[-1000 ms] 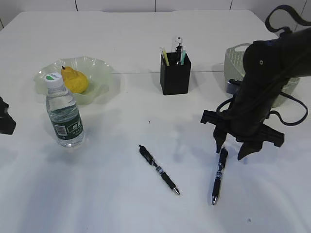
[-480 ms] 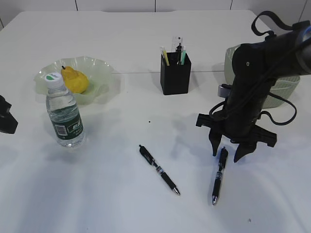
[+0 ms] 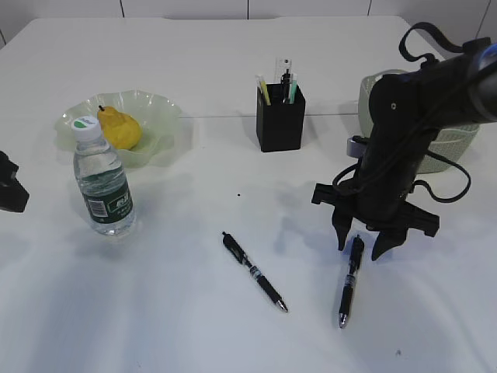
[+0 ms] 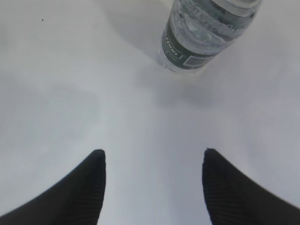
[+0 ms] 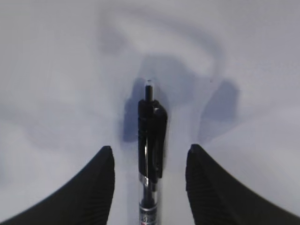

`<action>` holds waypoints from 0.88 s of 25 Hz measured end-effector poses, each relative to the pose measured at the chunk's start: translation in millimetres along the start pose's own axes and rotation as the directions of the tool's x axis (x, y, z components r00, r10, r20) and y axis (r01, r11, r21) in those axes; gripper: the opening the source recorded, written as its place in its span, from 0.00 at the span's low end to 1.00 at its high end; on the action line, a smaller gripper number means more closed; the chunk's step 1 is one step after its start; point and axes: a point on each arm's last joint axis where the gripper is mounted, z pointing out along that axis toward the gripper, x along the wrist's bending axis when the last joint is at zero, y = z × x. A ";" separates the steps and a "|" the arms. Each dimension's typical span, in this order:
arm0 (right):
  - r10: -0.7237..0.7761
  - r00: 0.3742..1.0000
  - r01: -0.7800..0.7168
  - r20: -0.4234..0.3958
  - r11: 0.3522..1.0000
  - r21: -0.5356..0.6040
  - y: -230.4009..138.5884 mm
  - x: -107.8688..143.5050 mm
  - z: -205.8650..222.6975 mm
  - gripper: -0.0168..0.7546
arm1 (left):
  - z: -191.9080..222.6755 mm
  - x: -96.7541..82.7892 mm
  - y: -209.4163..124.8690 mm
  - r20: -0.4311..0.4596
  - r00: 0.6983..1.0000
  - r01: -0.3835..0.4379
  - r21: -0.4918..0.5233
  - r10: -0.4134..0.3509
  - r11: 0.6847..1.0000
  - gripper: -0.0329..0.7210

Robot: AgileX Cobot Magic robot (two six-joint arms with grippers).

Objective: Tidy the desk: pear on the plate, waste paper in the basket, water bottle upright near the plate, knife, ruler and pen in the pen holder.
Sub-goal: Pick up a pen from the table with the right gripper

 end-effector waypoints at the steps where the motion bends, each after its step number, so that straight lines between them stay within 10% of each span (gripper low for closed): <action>1: 0.000 1.000 0.000 0.003 1.000 0.003 0.0 0.0 1.7 0.50 | 0.0 0.0 0.0 0.000 1.000 0.000 0.000 0.000 1.000 0.65; 15: 0.015 1.000 -0.016 0.010 0.999 0.041 -1.1 0.9 14.4 0.49 | 0.0 0.0 0.7 0.000 1.000 0.000 -0.008 0.000 1.000 0.65; 22: 0.012 1.000 -0.013 0.007 0.999 0.043 -1.2 1.2 15.2 0.30 | 0.0 0.0 1.1 0.000 1.000 0.000 -0.012 0.000 1.000 0.65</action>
